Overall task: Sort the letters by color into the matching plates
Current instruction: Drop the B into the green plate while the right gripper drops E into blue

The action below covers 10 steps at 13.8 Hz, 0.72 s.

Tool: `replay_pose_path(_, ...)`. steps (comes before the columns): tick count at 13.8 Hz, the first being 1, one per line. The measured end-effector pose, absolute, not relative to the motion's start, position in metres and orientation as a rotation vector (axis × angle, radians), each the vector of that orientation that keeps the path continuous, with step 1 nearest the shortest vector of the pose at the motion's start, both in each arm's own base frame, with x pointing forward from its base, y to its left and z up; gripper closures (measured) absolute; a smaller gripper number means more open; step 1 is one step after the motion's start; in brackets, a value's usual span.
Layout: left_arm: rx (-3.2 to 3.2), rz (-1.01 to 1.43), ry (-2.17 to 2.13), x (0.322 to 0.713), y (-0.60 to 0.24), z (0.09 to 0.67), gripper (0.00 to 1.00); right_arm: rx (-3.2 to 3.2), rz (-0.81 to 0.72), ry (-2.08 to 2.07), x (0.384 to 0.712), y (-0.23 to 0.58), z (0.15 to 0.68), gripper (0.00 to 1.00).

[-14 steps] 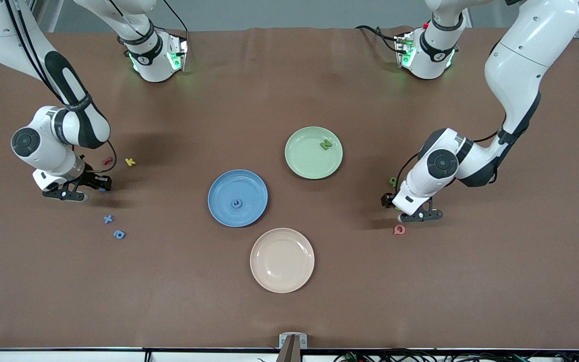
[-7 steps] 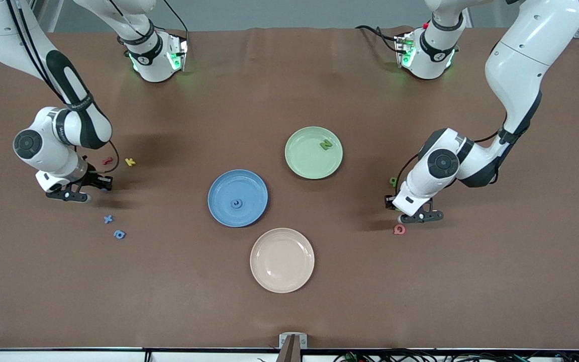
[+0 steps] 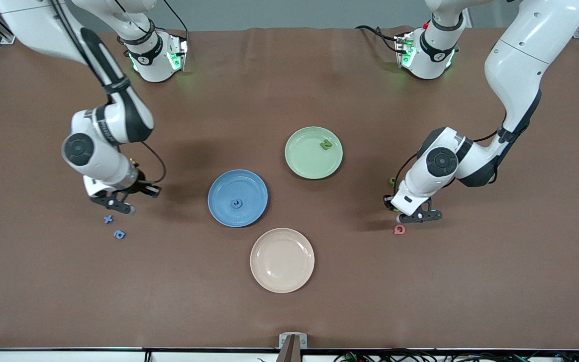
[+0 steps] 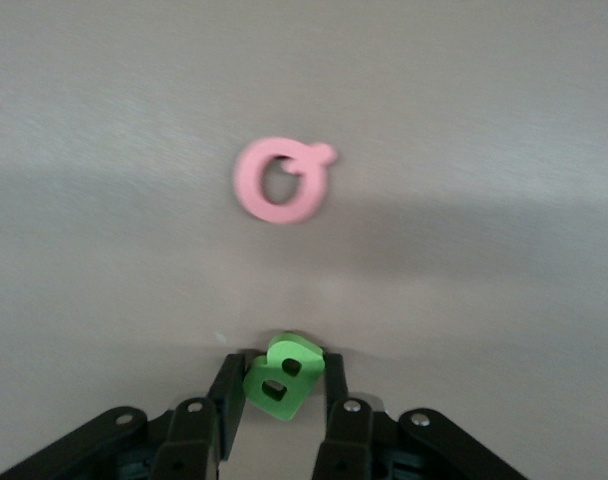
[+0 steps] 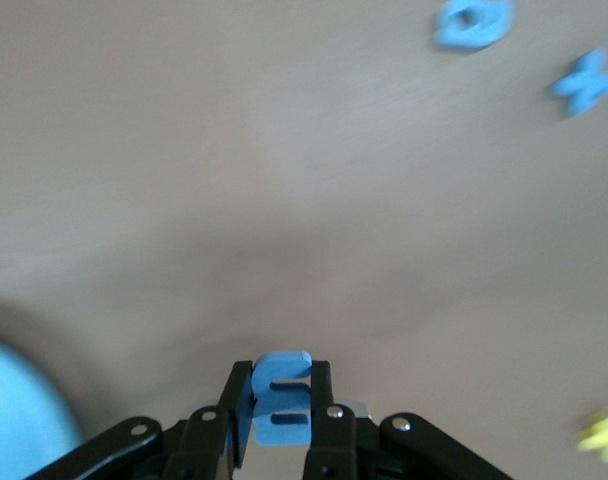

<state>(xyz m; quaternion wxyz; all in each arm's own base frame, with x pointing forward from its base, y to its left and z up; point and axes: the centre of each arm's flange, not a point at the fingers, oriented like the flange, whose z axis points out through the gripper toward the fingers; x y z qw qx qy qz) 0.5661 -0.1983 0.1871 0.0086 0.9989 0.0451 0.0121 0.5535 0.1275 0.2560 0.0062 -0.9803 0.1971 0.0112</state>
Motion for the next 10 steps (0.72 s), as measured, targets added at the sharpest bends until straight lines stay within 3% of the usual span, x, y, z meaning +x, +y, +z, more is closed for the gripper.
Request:
replay_pose_path(5, 3.113, -0.054, 0.201, 0.527, -0.283, 0.231, 0.64, -2.988, 0.02, 0.85, 0.541, 0.26, 0.266, 0.73)
replay_pose_path(9, 3.083, -0.092, 0.271, 0.481, -0.353, 0.259, 0.64, -2.938, 0.066, 0.968, 0.542, 0.321, 0.237, 0.73)
replay_pose_path(10, 3.076, -0.098, 0.291, 0.469, -0.368, 0.263, 0.64, -2.932, 0.077, 0.981, 0.544, 0.327, 0.229, 0.68)
